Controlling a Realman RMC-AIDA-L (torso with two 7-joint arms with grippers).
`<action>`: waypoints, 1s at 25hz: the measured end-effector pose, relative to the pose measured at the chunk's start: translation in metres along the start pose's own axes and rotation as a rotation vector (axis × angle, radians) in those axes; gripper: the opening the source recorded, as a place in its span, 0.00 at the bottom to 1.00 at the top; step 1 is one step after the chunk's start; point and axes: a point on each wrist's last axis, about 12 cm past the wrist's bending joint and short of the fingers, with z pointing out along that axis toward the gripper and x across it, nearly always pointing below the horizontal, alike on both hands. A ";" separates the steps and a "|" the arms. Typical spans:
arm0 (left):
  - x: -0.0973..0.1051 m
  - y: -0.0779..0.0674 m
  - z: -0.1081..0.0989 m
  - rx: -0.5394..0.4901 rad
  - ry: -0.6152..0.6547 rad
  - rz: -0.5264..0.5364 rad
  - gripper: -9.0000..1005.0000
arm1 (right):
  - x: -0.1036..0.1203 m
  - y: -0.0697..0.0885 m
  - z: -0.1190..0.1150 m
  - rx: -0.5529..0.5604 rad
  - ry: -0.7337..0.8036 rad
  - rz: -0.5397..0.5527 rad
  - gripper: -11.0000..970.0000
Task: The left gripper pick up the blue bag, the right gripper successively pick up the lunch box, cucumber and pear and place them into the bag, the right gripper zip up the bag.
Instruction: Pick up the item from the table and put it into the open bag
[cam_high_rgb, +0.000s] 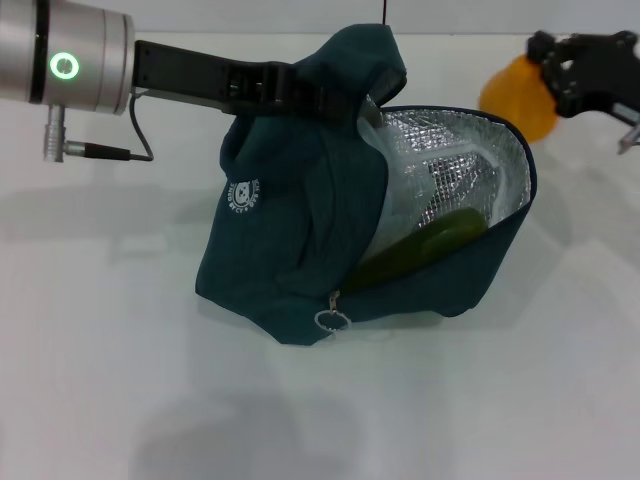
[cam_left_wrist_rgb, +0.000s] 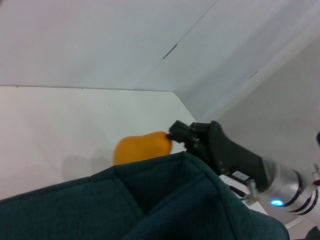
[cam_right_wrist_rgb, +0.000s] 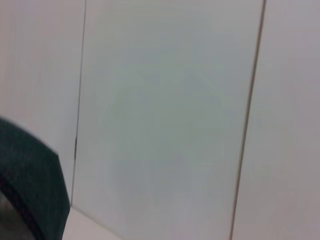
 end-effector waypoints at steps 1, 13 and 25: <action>0.000 0.000 0.000 0.001 -0.001 0.001 0.06 | -0.003 -0.001 -0.003 -0.003 -0.015 0.005 0.05; 0.002 0.002 -0.007 0.003 -0.018 -0.006 0.06 | -0.049 0.013 -0.017 -0.240 -0.242 0.085 0.07; 0.002 0.003 -0.006 0.001 -0.024 -0.011 0.06 | -0.054 0.042 -0.005 -0.435 -0.237 0.137 0.09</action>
